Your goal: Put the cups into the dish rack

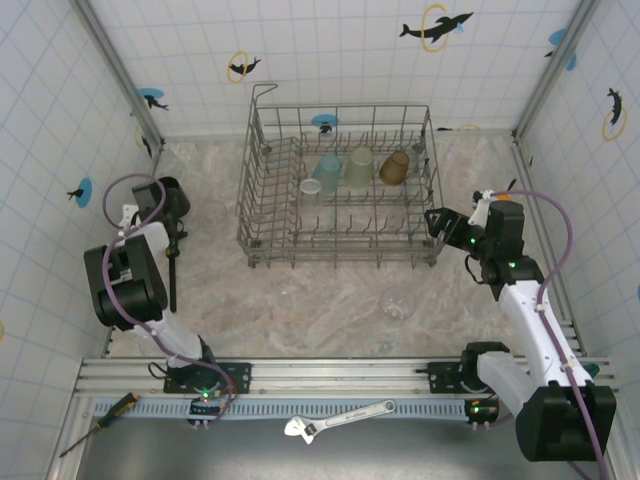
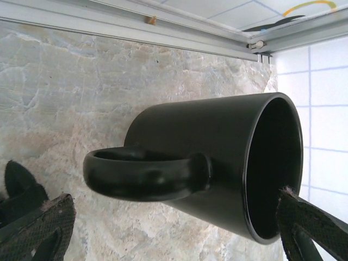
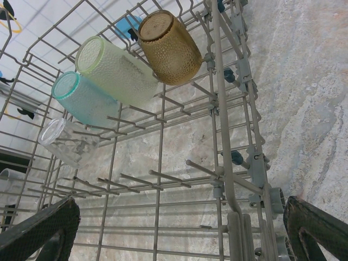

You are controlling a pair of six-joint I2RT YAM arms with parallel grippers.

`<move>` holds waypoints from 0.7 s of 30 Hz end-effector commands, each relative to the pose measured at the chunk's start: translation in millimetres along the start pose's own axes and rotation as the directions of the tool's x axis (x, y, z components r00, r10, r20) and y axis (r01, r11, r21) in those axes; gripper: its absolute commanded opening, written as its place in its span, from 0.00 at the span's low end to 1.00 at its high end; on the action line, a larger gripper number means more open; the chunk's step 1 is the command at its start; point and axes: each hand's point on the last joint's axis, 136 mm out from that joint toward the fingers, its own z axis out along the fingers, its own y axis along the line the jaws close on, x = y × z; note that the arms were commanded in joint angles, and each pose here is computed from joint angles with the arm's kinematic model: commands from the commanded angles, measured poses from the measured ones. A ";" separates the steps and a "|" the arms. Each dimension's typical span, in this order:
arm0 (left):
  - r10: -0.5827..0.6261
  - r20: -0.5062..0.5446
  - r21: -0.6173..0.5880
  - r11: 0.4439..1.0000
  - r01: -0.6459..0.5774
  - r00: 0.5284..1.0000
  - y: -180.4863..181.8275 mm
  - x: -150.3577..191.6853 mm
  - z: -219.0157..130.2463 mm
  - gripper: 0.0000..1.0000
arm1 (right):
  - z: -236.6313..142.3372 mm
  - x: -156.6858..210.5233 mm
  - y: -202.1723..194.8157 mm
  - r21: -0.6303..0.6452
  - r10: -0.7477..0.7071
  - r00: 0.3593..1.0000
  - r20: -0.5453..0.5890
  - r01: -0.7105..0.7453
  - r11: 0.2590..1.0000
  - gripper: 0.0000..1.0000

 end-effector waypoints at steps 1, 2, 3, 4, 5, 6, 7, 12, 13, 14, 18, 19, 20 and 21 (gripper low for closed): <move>0.017 0.038 0.010 1.000 -0.017 0.999 -10.4 -13.2 6.6 0.98 | -0.4 -6.3 0.9 -0.002 -0.019 1.000 0.021 0.019 1.000 1.00; 0.020 0.042 0.004 1.000 -0.020 0.999 -10.2 -14.1 8.3 0.98 | -0.1 -6.6 1.0 -0.003 -0.020 1.000 0.022 0.020 1.000 1.00; 0.023 0.043 -0.011 1.000 -0.022 0.999 -7.0 -13.8 10.6 0.97 | 0.6 -6.2 0.4 -0.001 -0.018 1.000 0.020 0.018 1.000 1.00; 0.025 0.040 -0.027 0.999 -0.024 0.999 -2.0 -12.6 13.4 0.97 | 1.2 -6.3 0.5 -0.002 -0.017 1.000 0.019 0.017 1.000 1.00; 0.025 0.036 -0.034 0.999 -0.024 0.999 0.8 -11.5 15.4 0.98 | 1.4 -6.6 1.0 -0.005 -0.015 1.000 0.019 0.015 1.000 1.00; 0.024 0.032 -0.042 0.999 -0.023 0.999 3.8 -10.2 17.6 0.98 | 2.1 -6.2 1.0 -0.006 -0.015 1.000 0.018 0.015 1.000 1.00; 0.022 0.028 -0.048 0.999 -0.021 0.999 6.1 -8.8 19.4 0.97 | 2.3 -6.4 1.0 -0.006 -0.014 1.000 0.018 0.014 1.000 1.00; 0.005 0.028 -0.033 0.999 -0.004 1.000 -3.0 -11.4 26.7 0.97 | 2.2 -6.9 0.0 0.000 -0.014 1.000 0.021 0.014 1.000 1.00; 0.002 0.028 -0.037 0.999 -0.001 1.000 -1.9 -11.6 28.2 0.97 | 2.3 -7.1 -0.1 0.001 -0.013 1.000 0.022 0.013 1.000 1.00; 0.002 0.026 -0.039 0.999 -0.001 1.000 -1.2 -11.0 29.5 0.97 | 2.3 -7.3 -0.3 0.002 -0.012 1.000 0.023 0.012 1.000 1.00; 0.002 0.023 -0.045 0.999 0.000 1.000 -0.3 -11.0 32.2 0.97 | 2.7 -7.3 -0.6 0.002 -0.010 1.000 0.024 0.010 1.000 1.00; 0.000 0.024 -0.045 0.999 0.001 1.000 -0.5 -11.7 31.8 0.97 | 2.5 -7.5 -0.6 0.003 -0.010 1.000 0.025 0.010 1.000 1.00; -0.001 0.025 -0.047 0.999 0.002 1.000 0.3 -11.9 31.8 0.97 | 2.4 -8.1 -0.2 0.001 -0.010 1.000 0.027 0.010 1.000 1.00; -0.002 0.029 -0.046 0.999 0.004 1.000 -0.2 -13.4 31.0 0.96 | 2.8 -7.3 -0.8 0.003 -0.008 1.000 0.024 0.008 1.000 1.00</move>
